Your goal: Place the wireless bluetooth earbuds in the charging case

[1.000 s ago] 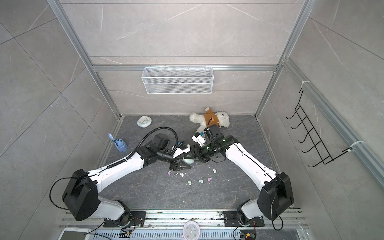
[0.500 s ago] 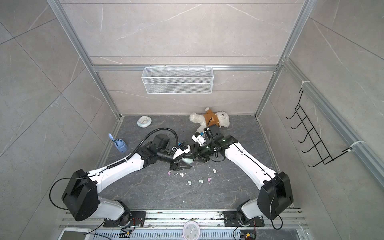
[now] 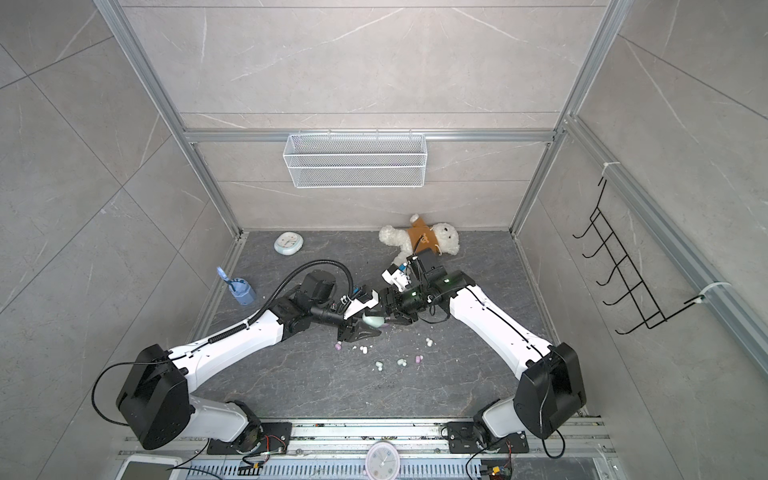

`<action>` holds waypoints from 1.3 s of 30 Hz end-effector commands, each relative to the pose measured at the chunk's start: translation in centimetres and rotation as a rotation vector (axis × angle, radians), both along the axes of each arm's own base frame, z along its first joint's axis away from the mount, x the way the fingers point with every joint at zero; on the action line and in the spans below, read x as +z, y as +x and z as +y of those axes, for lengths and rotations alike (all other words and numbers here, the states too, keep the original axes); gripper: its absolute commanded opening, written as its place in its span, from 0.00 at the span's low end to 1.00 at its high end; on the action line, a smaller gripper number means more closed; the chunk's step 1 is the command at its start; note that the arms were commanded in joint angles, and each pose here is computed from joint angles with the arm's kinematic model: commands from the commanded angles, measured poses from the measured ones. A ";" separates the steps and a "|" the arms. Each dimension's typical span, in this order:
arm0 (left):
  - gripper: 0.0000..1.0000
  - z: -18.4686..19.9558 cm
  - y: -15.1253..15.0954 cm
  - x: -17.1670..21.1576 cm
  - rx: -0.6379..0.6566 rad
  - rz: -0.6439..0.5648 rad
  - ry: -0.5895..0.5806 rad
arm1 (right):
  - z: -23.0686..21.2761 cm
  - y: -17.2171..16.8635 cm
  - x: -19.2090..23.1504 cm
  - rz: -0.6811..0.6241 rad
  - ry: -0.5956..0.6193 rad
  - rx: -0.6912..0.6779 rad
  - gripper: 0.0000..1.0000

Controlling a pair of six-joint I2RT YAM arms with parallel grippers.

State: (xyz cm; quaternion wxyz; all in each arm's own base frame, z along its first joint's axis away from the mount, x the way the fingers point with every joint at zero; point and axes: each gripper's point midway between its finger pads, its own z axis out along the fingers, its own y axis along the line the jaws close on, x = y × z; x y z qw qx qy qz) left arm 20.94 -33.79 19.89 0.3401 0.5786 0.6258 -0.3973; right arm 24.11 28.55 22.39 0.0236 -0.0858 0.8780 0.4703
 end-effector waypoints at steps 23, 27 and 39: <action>0.33 -0.6 -0.4 2.4 -0.008 -0.037 -0.082 | 0.0 0.7 -0.6 -0.006 -0.017 -0.024 0.39; 0.29 -0.7 -0.4 2.4 -0.009 -0.029 -0.082 | -0.2 0.7 -0.7 -0.008 -0.028 -0.024 0.48; 0.23 -0.4 -1.0 2.5 -0.018 0.019 -0.080 | -1.5 0.8 -0.3 -0.036 -0.056 -0.042 0.72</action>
